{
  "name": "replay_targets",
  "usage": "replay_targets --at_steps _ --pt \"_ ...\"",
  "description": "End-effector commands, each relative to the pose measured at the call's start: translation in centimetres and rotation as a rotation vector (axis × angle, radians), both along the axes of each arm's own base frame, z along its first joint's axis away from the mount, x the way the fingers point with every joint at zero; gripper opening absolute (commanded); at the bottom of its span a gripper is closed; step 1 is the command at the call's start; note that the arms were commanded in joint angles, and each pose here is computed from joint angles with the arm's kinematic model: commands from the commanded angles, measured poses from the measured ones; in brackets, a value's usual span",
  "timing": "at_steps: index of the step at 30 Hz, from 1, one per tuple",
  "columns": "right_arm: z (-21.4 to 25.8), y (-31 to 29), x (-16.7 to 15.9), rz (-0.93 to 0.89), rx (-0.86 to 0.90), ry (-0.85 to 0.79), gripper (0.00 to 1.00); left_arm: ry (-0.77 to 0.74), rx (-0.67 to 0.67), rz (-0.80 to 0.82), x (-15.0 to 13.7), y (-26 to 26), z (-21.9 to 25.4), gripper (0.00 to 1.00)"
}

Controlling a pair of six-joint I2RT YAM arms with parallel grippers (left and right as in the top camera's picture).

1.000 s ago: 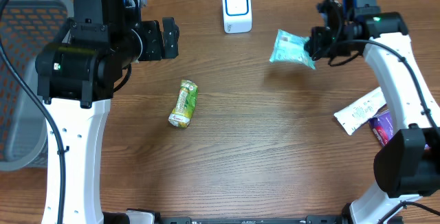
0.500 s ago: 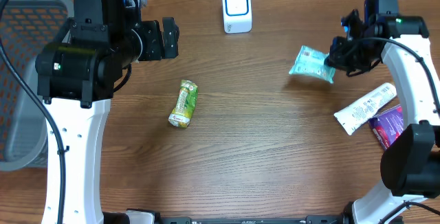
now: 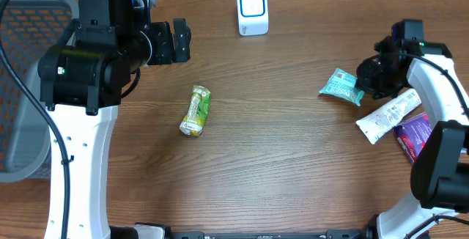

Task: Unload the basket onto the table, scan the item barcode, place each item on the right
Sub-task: 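Carry the mint-green packet right and release it near the tube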

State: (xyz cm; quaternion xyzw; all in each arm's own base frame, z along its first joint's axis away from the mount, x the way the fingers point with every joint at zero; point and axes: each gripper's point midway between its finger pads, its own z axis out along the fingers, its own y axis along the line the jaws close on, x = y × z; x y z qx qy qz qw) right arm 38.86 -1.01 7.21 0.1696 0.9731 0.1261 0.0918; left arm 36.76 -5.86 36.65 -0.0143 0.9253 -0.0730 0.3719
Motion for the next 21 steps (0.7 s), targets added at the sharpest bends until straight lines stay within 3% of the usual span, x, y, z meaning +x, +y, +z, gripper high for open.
replay_targets --at_steps 1,14,21 --pt "-0.2 -1.6 -0.3 -0.083 0.000 -0.010 0.04 -0.002 0.008 0.000 0.2 0.2 0.0 1.00" --pt "-1.2 -4.6 -1.4 -0.165 -0.001 0.014 0.04 -0.002 0.008 0.000 0.2 0.2 0.0 1.00" --pt "-1.7 -6.5 -2.7 -0.188 -0.116 0.071 0.04 -0.002 0.008 0.000 0.2 0.2 0.0 1.00"
